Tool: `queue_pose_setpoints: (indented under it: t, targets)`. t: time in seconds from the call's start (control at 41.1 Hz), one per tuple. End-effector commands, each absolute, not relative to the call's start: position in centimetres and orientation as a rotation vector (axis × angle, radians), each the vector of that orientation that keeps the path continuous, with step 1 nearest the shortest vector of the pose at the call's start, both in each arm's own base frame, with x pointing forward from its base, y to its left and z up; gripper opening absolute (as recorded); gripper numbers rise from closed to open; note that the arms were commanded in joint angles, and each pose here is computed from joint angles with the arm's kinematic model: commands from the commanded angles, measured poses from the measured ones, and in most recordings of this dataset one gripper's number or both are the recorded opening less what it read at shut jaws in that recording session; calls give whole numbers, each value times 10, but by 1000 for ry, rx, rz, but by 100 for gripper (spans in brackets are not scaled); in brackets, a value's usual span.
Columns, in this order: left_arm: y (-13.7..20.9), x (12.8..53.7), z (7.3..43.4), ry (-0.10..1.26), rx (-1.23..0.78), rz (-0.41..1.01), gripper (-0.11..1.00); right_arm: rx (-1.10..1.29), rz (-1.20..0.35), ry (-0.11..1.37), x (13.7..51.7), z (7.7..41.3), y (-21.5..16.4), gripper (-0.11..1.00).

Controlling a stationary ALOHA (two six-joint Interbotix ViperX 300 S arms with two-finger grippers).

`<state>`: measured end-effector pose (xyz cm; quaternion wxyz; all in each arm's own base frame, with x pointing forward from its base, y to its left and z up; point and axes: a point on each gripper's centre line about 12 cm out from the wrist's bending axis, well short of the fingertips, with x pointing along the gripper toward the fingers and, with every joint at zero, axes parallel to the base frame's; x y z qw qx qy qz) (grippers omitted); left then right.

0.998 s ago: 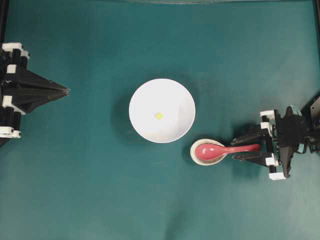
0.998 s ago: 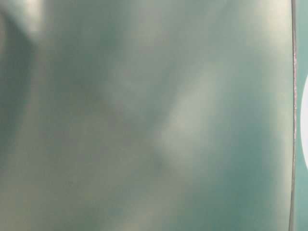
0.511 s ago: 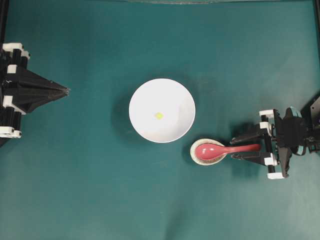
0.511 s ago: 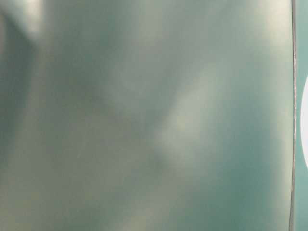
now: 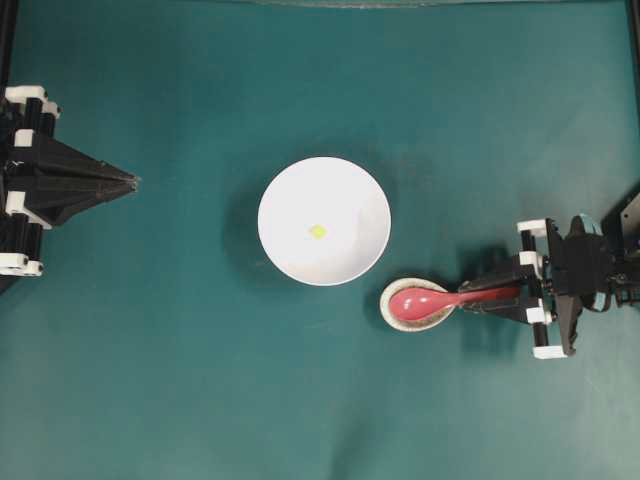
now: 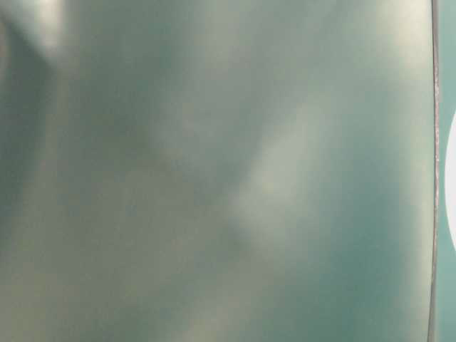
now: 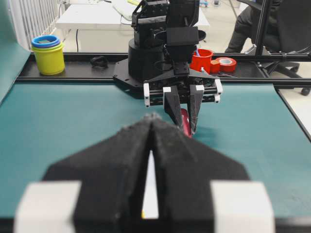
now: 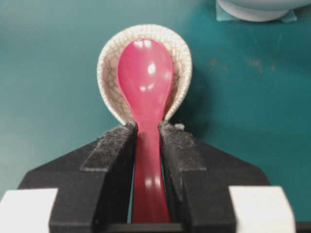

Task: Scoop the yellow hexagonal prism block from the bowl with a spoon using the right arm.
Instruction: 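Lift the red spoon off the rest and carry it into the bowl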

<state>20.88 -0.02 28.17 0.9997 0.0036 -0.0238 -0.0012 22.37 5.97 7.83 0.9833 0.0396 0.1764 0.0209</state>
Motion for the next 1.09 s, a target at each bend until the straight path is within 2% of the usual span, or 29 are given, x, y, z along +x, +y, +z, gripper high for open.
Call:
queue_pose_setpoints:
  t: [0.0,0.487,1.071]
  targets:
    - [0,211,288,-64,7,-1,0,93,51,314,229,87,63,22]
    - [0,213,285,-52,7,-1,0,188,66,278,236,127,65,22]
    - [0,215,283,-38,7,-1,0,248,-19,450,270,194,25,22]
